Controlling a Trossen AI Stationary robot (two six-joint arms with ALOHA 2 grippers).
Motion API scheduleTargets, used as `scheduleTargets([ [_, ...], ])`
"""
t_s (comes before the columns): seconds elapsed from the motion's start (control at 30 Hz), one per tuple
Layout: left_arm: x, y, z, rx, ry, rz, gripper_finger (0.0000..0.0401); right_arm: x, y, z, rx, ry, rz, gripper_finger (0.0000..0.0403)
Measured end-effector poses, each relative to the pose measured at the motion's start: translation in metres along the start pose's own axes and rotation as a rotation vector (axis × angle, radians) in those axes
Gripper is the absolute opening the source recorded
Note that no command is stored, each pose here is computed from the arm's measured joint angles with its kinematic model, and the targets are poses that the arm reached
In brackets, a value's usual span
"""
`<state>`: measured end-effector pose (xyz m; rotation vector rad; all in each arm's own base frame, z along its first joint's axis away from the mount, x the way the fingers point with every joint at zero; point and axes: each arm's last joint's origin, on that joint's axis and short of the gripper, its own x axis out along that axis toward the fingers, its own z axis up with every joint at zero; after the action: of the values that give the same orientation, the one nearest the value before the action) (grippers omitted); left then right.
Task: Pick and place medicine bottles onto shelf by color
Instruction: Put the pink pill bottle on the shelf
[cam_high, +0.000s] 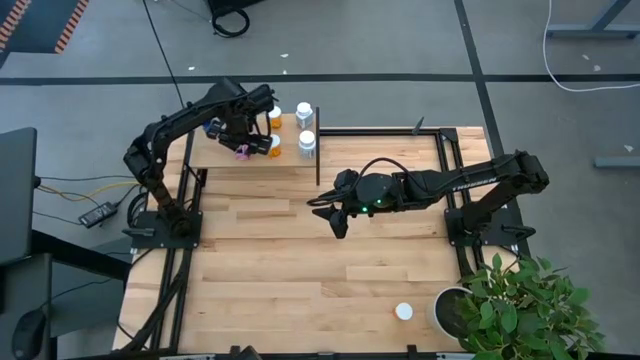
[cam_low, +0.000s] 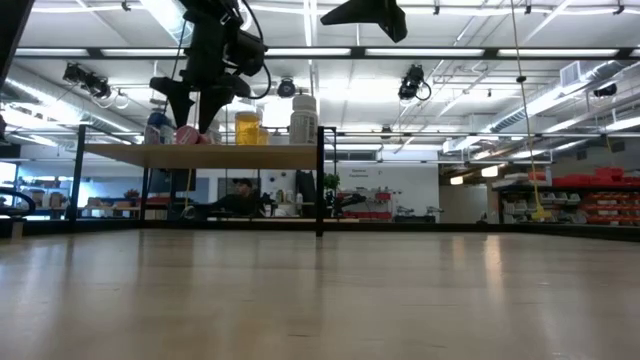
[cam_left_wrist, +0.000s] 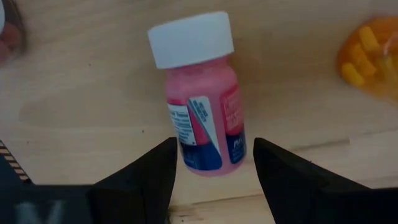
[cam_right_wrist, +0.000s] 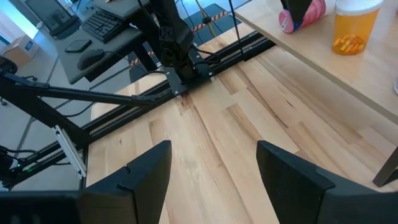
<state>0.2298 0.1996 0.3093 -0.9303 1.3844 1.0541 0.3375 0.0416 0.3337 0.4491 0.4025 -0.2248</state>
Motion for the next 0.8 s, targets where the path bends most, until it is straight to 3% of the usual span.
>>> scheduleTargets([
  [0.57, -0.001, 0.01, 0.005, 0.004, -0.004, -0.008, 0.0235, 0.0, 0.0, 0.0, -0.001, 0.005, 0.009, 0.0243],
  [0.8, -0.024, 0.014, 0.015, 0.037, -0.139, -0.066, 0.0245, 0.001, -0.003, 0.002, 0.0, 0.001, -0.001, 0.0243],
])
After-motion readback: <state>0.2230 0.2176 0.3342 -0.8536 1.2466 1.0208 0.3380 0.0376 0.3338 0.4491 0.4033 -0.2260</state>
